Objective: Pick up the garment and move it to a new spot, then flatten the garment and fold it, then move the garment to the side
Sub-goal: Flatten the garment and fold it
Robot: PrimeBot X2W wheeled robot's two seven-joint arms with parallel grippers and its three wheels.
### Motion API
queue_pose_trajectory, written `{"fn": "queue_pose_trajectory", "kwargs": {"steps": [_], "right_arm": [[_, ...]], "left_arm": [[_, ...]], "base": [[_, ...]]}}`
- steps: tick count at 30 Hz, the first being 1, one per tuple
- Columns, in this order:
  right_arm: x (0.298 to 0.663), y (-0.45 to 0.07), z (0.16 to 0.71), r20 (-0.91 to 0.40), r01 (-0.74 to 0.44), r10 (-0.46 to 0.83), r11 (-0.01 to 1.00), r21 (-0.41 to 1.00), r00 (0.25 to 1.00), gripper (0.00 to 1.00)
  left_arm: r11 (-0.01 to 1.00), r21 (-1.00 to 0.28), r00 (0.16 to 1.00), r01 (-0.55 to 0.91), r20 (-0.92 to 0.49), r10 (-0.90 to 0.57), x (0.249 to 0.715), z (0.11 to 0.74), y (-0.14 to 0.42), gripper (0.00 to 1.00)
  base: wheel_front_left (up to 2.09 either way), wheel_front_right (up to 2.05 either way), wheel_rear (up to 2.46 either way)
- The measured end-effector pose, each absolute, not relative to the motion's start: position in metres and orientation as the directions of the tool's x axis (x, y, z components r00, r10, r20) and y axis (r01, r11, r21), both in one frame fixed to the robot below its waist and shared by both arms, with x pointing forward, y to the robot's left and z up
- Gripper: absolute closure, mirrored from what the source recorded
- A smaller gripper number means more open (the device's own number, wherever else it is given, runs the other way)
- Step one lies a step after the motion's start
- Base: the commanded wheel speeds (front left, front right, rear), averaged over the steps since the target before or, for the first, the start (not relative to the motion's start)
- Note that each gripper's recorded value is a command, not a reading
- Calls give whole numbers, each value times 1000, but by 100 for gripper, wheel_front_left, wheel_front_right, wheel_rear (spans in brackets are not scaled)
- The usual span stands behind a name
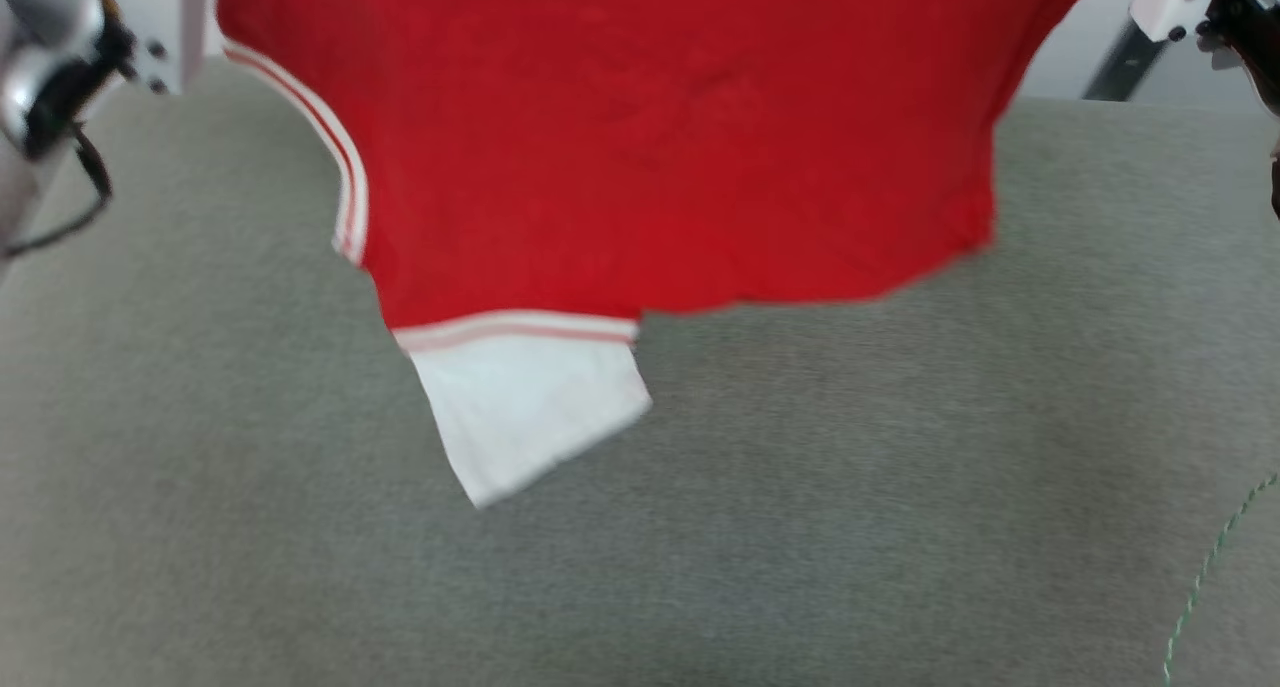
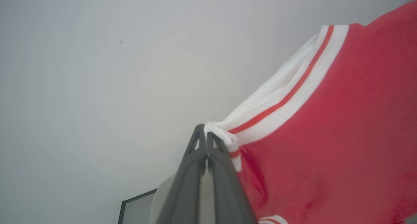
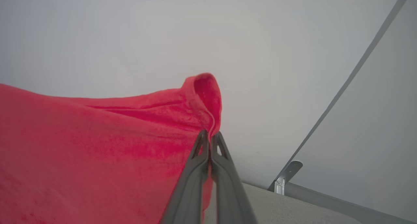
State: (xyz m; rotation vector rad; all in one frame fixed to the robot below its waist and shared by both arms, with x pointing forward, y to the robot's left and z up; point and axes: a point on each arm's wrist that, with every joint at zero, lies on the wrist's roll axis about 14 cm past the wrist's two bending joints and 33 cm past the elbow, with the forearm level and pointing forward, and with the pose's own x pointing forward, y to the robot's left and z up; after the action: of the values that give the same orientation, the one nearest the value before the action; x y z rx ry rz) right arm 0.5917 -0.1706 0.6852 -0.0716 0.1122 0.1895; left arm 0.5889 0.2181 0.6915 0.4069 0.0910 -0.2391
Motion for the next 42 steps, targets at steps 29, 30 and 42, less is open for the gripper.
{"fn": "queue_pose_trajectory", "kwargs": {"steps": [29,30,42], "right_arm": [[687,-206,686,249,-37,64,993,-111,966,100],[692,-208,686,271,-28,60,992,-122,961,100],[748,-196,564,158,-34,54,992,-122,986,100]], "left_arm": [[823,558,908,108,282,-310,723,788,159,100],[823,558,895,106,306,-323,726,791,154,100],[855,475,873,209,304,-382,782,698,136,100]], "base": [[0,0,0],[0,0,0],[0,0,0]]}}
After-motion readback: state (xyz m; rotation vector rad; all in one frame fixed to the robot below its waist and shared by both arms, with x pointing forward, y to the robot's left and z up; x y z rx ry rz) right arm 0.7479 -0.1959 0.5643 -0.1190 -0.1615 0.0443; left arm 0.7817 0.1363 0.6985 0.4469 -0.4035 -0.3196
